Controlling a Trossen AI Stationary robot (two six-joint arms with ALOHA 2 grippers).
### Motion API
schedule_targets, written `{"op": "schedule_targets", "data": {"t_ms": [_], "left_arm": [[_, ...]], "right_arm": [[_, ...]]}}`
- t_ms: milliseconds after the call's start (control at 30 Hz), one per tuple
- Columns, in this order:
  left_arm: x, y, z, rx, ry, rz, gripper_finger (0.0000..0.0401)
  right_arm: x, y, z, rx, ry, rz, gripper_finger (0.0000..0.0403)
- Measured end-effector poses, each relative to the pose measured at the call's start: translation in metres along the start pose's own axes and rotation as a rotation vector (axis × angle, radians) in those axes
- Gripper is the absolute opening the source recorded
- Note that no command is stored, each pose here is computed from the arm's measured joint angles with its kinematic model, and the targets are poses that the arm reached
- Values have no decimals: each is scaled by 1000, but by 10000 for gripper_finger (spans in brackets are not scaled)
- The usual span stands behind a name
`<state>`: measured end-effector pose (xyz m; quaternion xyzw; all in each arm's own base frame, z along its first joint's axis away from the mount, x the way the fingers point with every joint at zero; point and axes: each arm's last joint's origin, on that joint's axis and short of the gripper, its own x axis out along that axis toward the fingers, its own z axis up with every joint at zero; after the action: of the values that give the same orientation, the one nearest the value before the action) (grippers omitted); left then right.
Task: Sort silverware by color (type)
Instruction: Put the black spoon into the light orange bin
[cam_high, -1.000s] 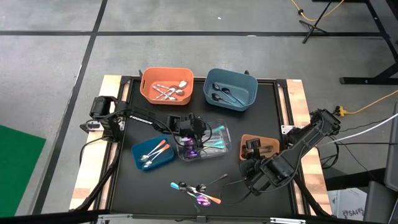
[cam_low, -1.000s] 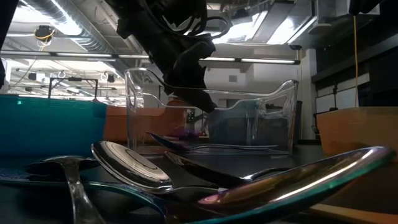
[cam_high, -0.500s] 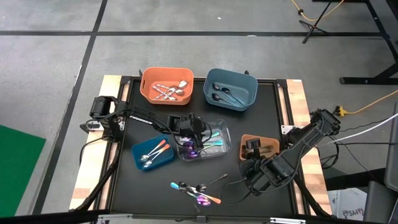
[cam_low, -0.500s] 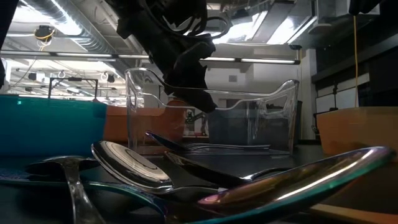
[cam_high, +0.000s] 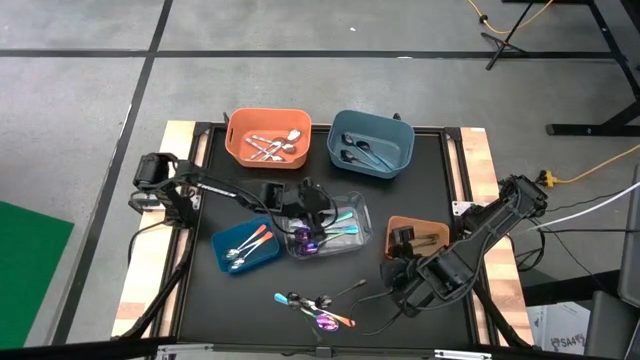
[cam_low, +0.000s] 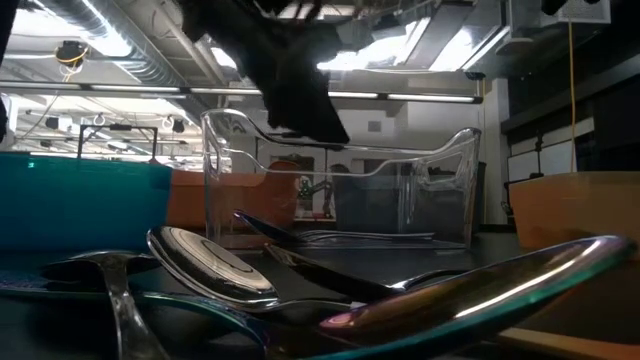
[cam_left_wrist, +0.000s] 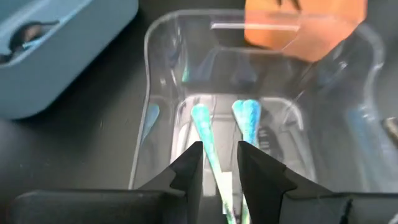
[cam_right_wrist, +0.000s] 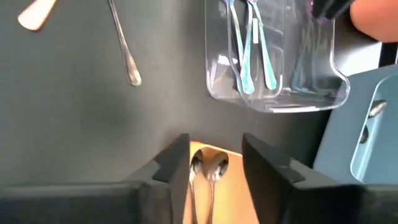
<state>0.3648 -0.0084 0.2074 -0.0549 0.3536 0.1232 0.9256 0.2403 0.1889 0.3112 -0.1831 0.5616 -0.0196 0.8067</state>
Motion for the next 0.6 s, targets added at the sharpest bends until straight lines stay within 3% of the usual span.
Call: {"op": "schedule_targets", "data": {"t_ms": [167, 433, 600], "left_arm": [[-24, -5, 11, -6, -67, -31, 94], [-73, -23, 24, 9, -182, -119, 94], [-103, -37, 24, 34, -220, -186, 94]], "right_arm": [[1, 1, 7, 34, -51, 25, 161], [7, -10, 24, 135, -121, 117, 163], [14, -15, 37, 121, -173, 162, 163]]}}
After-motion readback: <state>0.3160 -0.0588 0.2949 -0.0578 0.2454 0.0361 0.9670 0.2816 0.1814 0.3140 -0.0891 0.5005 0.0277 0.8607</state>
